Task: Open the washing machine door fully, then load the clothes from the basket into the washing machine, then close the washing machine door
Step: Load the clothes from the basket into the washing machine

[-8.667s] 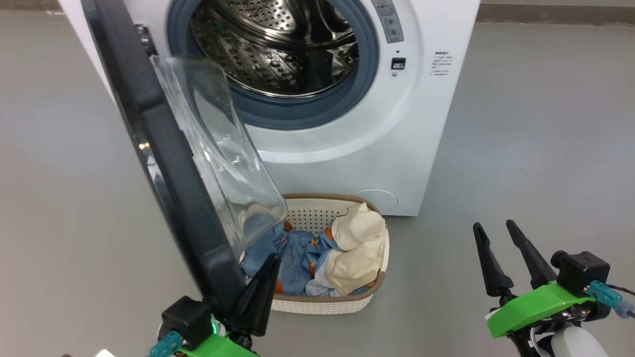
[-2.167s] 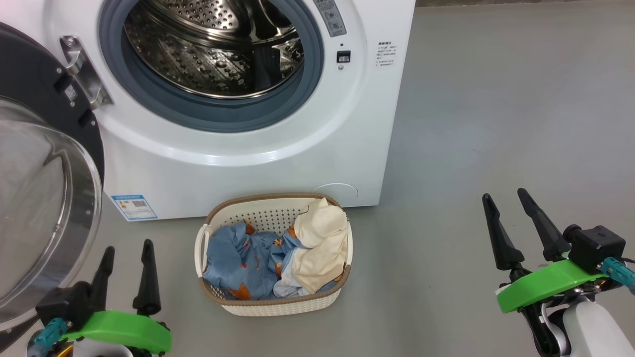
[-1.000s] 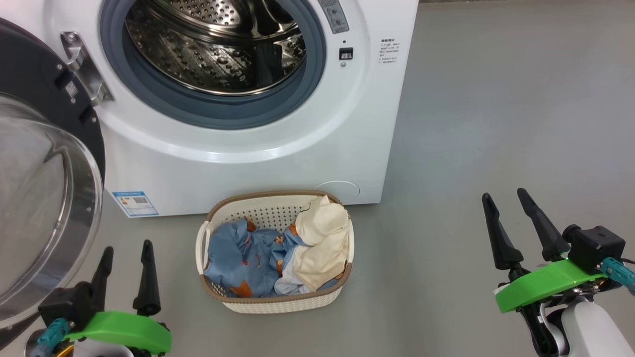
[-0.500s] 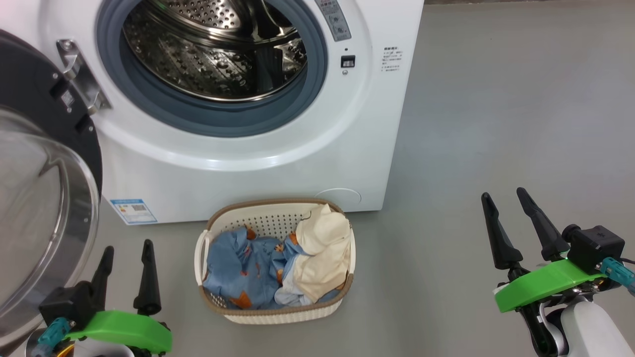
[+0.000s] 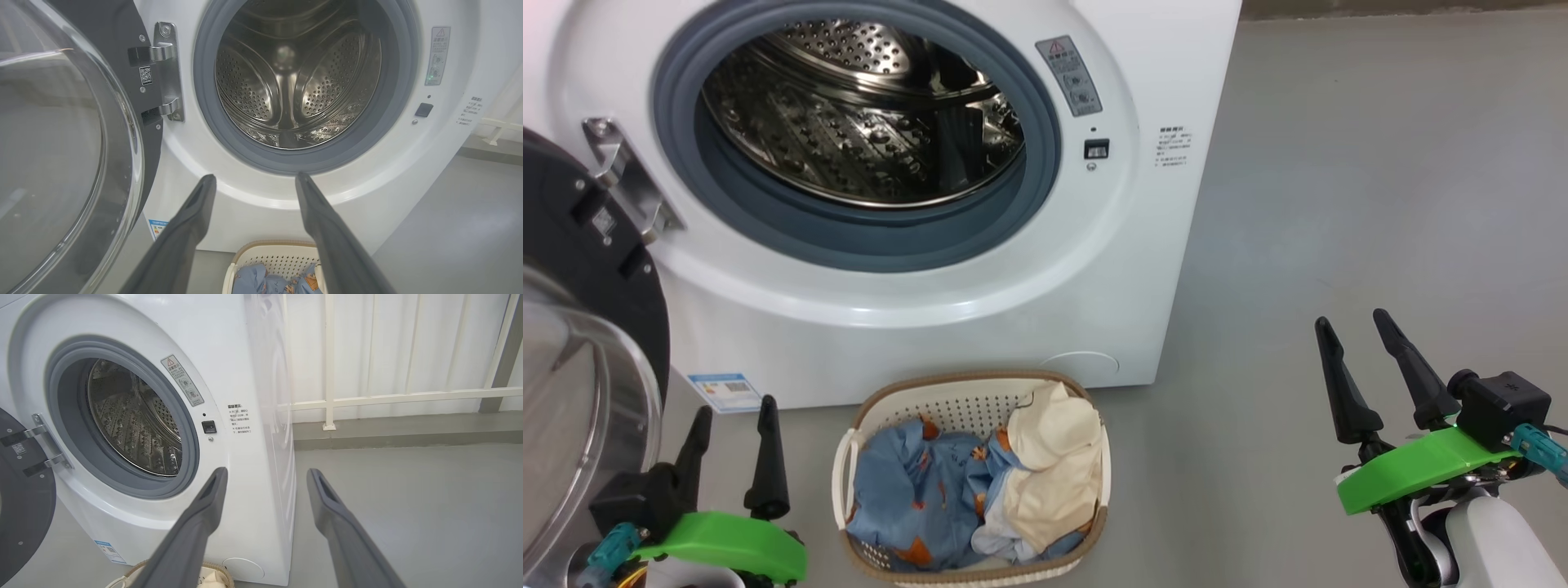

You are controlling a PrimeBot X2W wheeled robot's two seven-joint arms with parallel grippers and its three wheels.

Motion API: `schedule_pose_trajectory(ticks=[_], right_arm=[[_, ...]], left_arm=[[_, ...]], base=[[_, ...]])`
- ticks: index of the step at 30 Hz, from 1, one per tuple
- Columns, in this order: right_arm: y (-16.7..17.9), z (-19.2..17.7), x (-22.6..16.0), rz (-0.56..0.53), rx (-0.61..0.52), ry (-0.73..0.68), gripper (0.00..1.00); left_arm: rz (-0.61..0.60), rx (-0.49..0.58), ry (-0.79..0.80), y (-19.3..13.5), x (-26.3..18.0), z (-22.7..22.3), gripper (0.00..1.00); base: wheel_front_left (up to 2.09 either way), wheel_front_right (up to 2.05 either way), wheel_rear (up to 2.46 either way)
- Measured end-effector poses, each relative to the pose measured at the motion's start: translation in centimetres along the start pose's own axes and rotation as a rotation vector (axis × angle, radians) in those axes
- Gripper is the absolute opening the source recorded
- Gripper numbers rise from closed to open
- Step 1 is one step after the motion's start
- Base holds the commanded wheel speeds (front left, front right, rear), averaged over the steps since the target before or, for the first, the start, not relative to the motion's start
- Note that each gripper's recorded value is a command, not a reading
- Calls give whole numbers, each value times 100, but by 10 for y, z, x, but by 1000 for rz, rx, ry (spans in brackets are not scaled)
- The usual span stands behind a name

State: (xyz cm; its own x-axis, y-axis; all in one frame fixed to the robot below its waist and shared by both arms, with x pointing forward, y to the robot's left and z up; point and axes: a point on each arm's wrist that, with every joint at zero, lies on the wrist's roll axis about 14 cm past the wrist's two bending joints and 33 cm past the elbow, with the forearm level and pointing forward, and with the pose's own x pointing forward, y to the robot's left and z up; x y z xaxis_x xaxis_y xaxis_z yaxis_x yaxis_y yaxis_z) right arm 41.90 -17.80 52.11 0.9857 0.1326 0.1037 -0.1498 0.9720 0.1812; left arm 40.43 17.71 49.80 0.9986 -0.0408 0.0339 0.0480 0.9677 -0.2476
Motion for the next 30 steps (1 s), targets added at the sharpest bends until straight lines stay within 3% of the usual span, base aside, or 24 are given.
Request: schedule_pose_trajectory(ticks=[12, 30], right_arm=[[2, 0, 1, 5, 1, 1, 100], [4, -3, 0, 14, -1, 10, 100]], left_arm=[[-1, -6, 1, 0, -1, 0, 100], [-7, -9, 3, -2, -1, -1, 100]], base=[[94, -94, 0], [3, -3, 0]])
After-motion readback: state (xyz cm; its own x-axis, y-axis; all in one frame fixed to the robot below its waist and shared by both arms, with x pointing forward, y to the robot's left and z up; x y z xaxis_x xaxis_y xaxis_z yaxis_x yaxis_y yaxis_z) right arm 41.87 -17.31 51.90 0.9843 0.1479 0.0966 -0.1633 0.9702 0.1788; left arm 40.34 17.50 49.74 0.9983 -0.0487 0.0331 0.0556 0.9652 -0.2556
